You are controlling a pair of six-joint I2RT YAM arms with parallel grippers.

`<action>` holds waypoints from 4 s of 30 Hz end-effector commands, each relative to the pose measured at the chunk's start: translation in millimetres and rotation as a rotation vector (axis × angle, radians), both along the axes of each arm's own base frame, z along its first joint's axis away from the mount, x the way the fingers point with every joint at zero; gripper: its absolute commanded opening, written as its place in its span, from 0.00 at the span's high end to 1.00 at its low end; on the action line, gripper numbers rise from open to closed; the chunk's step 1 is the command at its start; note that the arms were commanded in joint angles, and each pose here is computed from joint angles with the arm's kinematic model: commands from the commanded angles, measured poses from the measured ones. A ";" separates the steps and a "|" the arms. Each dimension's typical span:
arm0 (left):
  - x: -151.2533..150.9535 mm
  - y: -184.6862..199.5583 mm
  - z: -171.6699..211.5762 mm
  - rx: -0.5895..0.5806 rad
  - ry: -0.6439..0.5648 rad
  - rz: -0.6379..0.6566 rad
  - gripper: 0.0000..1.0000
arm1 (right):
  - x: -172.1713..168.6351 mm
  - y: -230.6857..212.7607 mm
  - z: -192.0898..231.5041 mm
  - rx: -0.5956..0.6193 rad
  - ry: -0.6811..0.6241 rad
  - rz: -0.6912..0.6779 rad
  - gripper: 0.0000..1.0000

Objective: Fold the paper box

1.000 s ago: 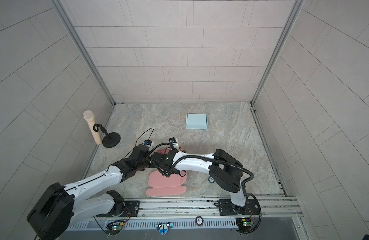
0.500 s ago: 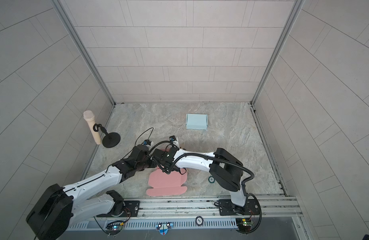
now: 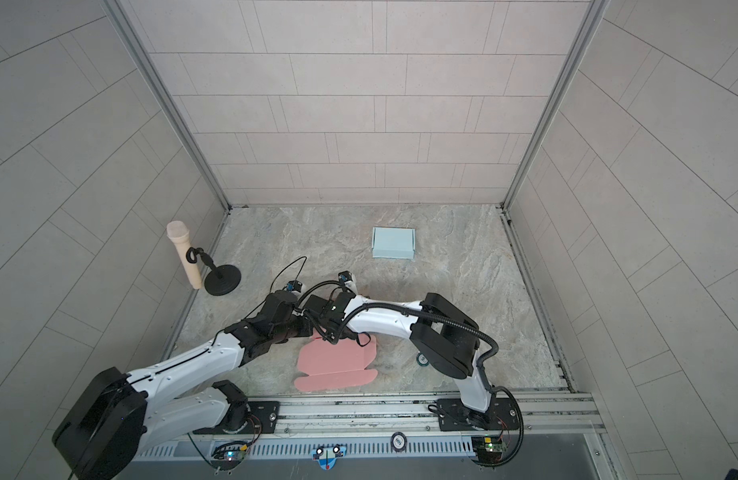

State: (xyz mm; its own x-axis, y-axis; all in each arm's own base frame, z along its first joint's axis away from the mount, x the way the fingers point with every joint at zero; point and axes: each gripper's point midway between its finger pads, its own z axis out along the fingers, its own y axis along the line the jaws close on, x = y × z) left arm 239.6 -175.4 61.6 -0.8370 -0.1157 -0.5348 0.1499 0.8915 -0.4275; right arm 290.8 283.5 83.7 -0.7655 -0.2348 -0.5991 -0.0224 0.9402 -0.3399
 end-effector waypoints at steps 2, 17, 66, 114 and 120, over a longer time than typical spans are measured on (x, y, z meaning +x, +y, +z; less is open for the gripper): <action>-6.1 -10.4 0.7 -0.028 0.003 -0.054 0.94 | 9.8 13.9 -1.5 0.026 -0.012 0.006 0.88; -4.0 -10.0 -5.6 -0.008 0.016 -0.050 0.94 | 4.9 16.0 28.3 0.150 -0.036 0.014 0.73; -1.8 -28.7 -29.8 0.487 0.219 -0.273 0.90 | -4.1 -94.9 86.4 0.547 -0.061 0.036 0.39; -23.7 4.0 47.2 0.224 0.169 -0.179 0.40 | -2.3 27.8 20.2 0.500 0.299 0.536 0.37; -26.4 41.0 49.2 0.113 0.171 -0.058 0.33 | 7.1 30.7 -2.7 0.384 0.368 0.555 0.36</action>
State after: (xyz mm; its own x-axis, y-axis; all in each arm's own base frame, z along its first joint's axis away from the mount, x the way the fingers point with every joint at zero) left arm 222.6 -142.0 114.6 -0.9039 0.0266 -0.4269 0.1690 0.9391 -0.2992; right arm 301.0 317.9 87.0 -0.7836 -0.3878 -0.4854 -0.5254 0.8306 0.1846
